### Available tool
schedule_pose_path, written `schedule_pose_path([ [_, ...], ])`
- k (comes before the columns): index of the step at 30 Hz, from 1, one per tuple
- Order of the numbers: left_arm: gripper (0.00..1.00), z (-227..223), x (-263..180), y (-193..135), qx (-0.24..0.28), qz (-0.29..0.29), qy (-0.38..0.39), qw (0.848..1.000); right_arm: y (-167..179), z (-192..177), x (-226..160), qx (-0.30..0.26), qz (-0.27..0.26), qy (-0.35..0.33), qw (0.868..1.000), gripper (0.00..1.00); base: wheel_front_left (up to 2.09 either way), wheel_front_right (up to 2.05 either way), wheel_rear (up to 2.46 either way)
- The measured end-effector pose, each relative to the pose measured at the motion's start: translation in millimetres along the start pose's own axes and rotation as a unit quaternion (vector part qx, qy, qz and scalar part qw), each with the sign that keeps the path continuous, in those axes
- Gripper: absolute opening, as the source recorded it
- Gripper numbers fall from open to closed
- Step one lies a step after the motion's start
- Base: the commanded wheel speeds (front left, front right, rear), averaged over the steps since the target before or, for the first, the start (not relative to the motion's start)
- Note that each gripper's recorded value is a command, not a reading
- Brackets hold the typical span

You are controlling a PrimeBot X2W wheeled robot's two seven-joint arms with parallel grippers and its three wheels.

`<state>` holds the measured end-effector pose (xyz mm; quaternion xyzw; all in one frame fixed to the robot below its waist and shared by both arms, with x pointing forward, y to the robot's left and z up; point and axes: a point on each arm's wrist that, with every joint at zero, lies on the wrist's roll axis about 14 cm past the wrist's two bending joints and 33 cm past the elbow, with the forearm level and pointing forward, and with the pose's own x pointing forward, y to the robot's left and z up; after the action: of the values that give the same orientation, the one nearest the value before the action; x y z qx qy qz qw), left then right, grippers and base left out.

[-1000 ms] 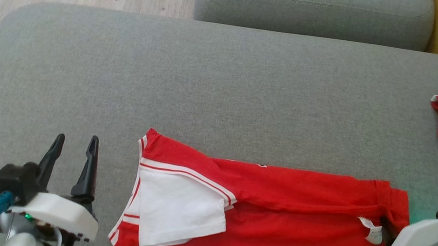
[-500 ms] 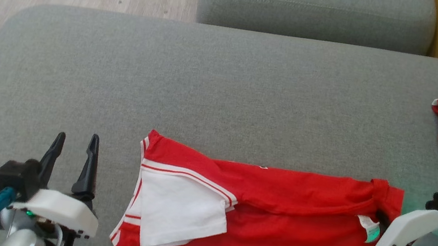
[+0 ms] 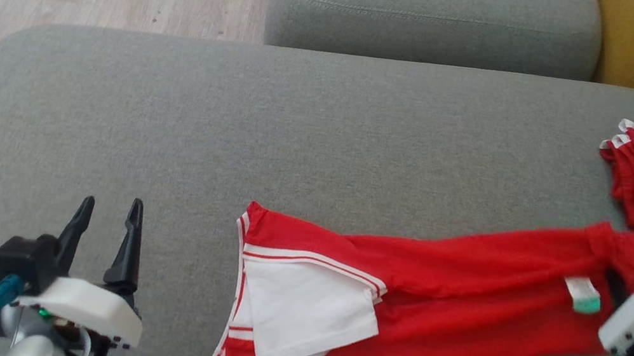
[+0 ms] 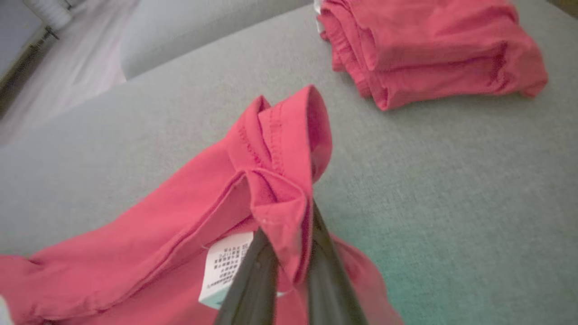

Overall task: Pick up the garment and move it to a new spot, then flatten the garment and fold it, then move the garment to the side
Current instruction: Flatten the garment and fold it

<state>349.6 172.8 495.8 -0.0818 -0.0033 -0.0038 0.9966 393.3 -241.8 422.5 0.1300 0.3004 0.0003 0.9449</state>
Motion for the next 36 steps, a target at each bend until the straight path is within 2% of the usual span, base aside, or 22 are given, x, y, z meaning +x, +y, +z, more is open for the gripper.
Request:
schedule_pose_path([
  [6,1.0,8,0,4,-0.007,0.01,-0.013,1.0,58,38,-14,0.021,0.093,-0.051,0.994,0.0,0.0,0.0,0.0],
  [10,1.0,12,-5,6,-0.009,0.017,-0.021,1.0,105,33,-25,0.046,0.166,-0.042,0.984,0.0,0.0,0.0,0.0],
  [15,1.0,11,-15,13,-0.012,0.027,-0.024,0.999,181,19,-38,0.086,0.275,-0.014,0.958,0.0,0.0,0.0,0.0],
  [18,1.0,12,-22,19,-0.015,0.038,-0.026,0.999,218,10,-43,0.092,0.322,0.01,0.942,0.0,0.0,0.0,0.0],
  [25,1.0,8,-39,41,-0.014,0.075,-0.024,0.997,258,-29,-37,0.083,0.359,0.082,0.926,0.0,0.0,0.0,0.0],
  [26,1.0,7,-43,45,-0.014,0.08,-0.023,0.996,264,-36,-37,0.083,0.365,0.093,0.923,0.0,0.0,0.0,0.0],
  [27,1.0,6,-49,54,-0.014,0.096,-0.022,0.995,278,-51,-39,0.091,0.38,0.117,0.913,0.0,0.0,0.0,0.0],
  [29,1.0,6,-55,62,-0.015,0.107,-0.022,0.994,287,-66,-39,0.094,0.387,0.139,0.907,0.0,0.0,0.0,0.0],
  [33,1.0,3,-60,70,-0.014,0.123,-0.017,0.992,296,-90,-34,0.105,0.385,0.175,0.9,0.0,0.0,0.0,0.0],
  [36,1.0,0,-59,71,-0.014,0.122,-0.012,0.992,305,-92,-30,0.116,0.39,0.181,0.895,0.0,0.0,0.0,0.0],
])
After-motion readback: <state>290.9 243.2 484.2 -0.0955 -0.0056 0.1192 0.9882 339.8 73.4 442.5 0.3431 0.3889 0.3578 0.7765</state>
